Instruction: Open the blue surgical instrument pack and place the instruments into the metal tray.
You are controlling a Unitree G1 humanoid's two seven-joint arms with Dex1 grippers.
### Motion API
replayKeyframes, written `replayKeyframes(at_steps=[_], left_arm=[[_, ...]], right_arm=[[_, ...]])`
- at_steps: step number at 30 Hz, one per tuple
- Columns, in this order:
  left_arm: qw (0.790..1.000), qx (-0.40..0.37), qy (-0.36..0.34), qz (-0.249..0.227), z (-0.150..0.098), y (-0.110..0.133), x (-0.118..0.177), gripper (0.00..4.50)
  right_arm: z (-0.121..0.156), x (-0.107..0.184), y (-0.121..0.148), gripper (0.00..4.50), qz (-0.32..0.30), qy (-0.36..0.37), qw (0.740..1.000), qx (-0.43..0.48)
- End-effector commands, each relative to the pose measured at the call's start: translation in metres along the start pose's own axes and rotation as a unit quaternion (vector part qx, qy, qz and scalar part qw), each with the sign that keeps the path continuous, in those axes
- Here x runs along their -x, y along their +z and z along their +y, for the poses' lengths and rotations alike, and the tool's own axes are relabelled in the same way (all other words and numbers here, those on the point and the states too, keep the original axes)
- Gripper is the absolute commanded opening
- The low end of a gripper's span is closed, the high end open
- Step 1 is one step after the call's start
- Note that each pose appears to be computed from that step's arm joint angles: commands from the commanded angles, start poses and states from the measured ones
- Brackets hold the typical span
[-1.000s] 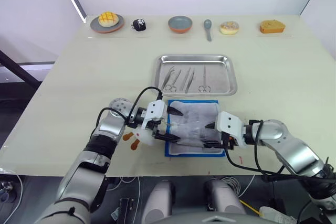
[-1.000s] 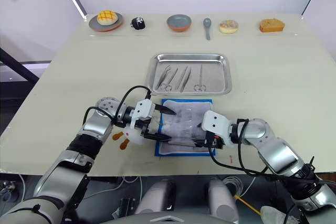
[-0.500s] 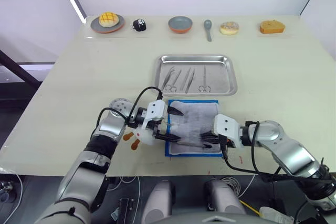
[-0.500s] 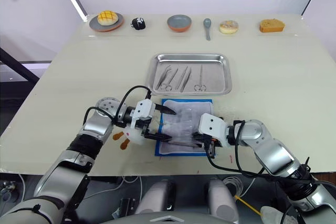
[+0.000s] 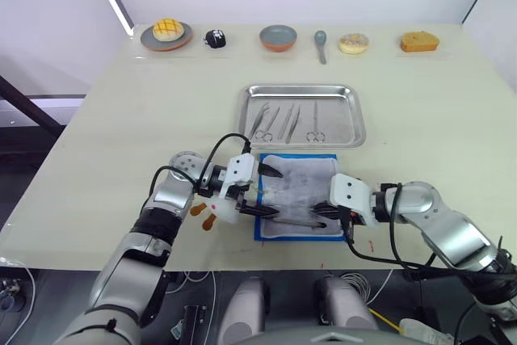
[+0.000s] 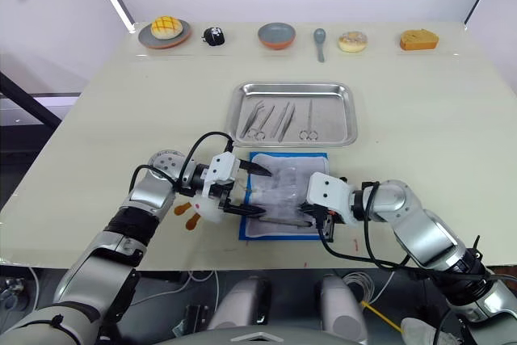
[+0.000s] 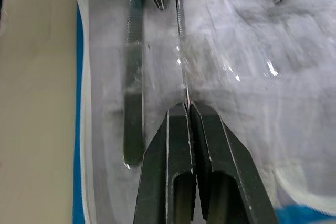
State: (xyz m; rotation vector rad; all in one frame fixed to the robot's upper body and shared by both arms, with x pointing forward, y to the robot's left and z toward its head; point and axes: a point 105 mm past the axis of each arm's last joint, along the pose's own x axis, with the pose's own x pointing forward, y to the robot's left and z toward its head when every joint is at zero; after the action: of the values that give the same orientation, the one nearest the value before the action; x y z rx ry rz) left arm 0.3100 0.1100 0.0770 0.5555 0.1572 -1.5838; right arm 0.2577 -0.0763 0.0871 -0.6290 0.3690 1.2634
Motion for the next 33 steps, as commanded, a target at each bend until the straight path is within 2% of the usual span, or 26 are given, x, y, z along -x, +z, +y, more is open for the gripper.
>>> replayKeyframes(at_steps=[1, 20, 26, 33], left_arm=[[0.999, 0.029, -0.019, 0.024, -0.013, -0.019, -0.007, 4.5], [0.999, 0.031, -0.016, 0.025, -0.013, -0.02, -0.008, 4.5], [0.999, 0.031, -0.016, 0.024, -0.013, -0.02, -0.009, 4.5], [0.999, 0.03, -0.015, 0.025, -0.012, -0.02, -0.009, 4.5]], right_arm=[[-0.001, 0.007, 0.017, 0.12, -0.011, -0.007, 1.0, 0.028], [-0.006, 0.026, 0.036, 0.12, 0.034, -0.003, 0.998, 0.055], [-0.01, 0.035, 0.029, 0.12, 0.047, -0.011, 0.998, 0.052], [-0.013, 0.061, 0.012, 0.12, 0.077, -0.029, 0.996, 0.04]])
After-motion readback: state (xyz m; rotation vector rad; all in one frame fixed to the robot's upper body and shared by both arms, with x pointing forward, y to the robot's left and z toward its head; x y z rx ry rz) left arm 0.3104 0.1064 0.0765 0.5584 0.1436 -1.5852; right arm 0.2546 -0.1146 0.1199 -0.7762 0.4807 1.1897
